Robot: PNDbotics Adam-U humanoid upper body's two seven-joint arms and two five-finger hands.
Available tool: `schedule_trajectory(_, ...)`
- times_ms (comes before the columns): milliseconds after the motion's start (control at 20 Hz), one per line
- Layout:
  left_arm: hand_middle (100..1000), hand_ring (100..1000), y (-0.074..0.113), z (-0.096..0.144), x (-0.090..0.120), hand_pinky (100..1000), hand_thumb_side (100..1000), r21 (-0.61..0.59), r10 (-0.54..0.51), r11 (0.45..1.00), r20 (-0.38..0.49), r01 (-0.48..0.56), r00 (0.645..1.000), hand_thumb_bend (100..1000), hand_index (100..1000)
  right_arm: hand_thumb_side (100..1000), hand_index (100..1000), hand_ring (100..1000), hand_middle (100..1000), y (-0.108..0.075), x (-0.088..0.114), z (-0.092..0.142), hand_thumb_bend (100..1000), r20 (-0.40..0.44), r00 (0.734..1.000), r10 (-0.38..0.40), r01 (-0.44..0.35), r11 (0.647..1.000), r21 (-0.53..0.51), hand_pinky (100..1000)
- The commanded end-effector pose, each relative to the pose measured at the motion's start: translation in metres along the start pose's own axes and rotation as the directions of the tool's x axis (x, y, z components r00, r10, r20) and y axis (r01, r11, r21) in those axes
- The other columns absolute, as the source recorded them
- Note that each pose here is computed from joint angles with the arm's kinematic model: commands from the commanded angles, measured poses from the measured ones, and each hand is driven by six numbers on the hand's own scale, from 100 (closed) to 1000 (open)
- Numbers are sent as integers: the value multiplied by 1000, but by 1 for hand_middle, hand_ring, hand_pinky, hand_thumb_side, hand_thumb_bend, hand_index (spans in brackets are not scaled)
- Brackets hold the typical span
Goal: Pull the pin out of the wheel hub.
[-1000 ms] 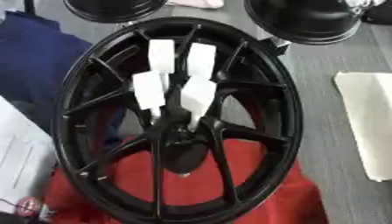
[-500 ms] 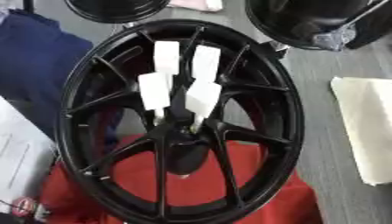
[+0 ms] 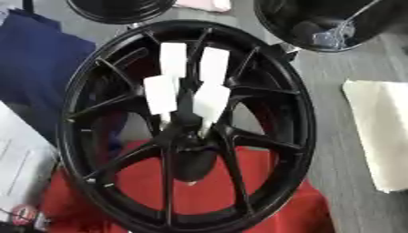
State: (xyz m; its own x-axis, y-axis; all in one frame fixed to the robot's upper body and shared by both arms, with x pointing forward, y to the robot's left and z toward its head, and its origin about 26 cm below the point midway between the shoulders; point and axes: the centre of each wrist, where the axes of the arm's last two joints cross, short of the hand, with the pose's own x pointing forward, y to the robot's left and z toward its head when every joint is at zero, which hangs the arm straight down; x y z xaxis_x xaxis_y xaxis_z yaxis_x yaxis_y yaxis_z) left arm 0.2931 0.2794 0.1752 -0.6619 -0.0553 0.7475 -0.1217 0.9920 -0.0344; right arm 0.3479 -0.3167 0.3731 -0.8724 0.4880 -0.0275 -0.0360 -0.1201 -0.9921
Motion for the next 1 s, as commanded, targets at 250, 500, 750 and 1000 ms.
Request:
schedule_trajectory(250,698,804,0,-5,9,766,712,-28,-4,1000,33,4,999,225,754,316,799,915,754,-1,-6,-11,100,108,988,114,-131,977,168,852)
schedule_trajectory(500,699,805,-1,-6,9,766,712,-33,2,999,34,-1,999,226,754,206,819,919,758,7,-3,-19,100,172,976,130,-162,969,188,854)
schedule_trajectory(750,699,806,-2,-6,9,765,712,-37,11,999,32,-10,999,227,754,209,818,920,757,7,-7,-21,100,184,975,128,-161,971,178,853)
schedule_trajectory(1000,700,807,-3,-7,10,765,713,-38,14,999,32,-13,999,227,754,284,823,918,758,8,-12,-26,115,165,978,126,-157,970,186,846)
